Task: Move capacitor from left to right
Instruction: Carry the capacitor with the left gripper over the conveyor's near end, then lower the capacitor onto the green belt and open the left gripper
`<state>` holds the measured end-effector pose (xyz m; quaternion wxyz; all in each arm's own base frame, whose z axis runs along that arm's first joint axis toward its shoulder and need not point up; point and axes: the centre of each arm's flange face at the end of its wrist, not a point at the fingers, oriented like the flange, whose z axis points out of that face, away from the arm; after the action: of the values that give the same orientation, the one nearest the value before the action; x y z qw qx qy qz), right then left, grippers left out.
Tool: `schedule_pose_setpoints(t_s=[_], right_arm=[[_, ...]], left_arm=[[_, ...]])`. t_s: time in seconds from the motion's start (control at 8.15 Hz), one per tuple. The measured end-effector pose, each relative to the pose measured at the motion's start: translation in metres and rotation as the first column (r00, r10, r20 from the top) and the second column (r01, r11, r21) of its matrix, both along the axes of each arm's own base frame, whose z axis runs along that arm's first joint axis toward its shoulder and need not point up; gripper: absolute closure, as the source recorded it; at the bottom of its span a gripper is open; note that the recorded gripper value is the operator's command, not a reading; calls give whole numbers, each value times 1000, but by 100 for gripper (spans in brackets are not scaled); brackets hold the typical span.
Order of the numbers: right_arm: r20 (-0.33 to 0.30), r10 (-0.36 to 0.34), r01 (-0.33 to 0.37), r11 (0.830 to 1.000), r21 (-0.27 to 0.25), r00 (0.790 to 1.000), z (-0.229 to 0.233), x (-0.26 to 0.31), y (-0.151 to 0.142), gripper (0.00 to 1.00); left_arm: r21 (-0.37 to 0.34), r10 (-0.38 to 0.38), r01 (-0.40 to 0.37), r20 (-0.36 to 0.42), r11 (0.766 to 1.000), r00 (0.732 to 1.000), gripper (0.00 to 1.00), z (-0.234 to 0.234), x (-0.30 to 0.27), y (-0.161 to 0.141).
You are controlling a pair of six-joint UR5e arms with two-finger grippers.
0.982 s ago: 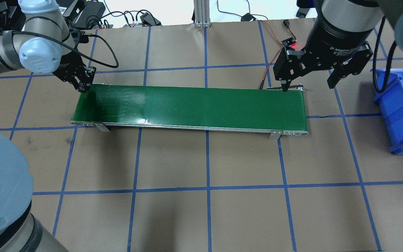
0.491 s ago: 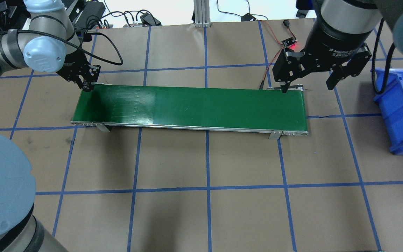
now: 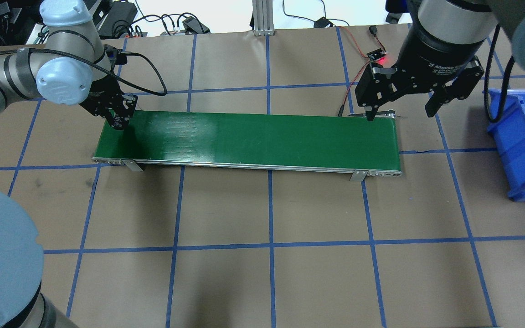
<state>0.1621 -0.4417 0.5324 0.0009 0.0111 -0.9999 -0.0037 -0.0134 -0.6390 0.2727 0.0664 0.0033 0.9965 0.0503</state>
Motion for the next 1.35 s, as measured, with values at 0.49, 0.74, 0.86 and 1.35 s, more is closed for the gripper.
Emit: schedule_pose_setpoints(t_s=[0.49,0.74,0.86,1.35], right_arm=[[4,0,0,1000,0,1000,0,1,0,0],[5,0,0,1000,0,1000,0,0,0,0],[4,0,0,1000,-1,1000,0,0,0,0],[-11,0,0,1000,5,1000,-6,-1,-7,0]], left_arm=[[13,0,0,-14,1000,1000,4,-11,-4,10],[12,5,-5,-45,1000,999,0,-14,-9,10],[8,7,-6,-49,1000,999,0,-13,-17,10],[44,60,-58,-42,997,997,0,62,-58,35]])
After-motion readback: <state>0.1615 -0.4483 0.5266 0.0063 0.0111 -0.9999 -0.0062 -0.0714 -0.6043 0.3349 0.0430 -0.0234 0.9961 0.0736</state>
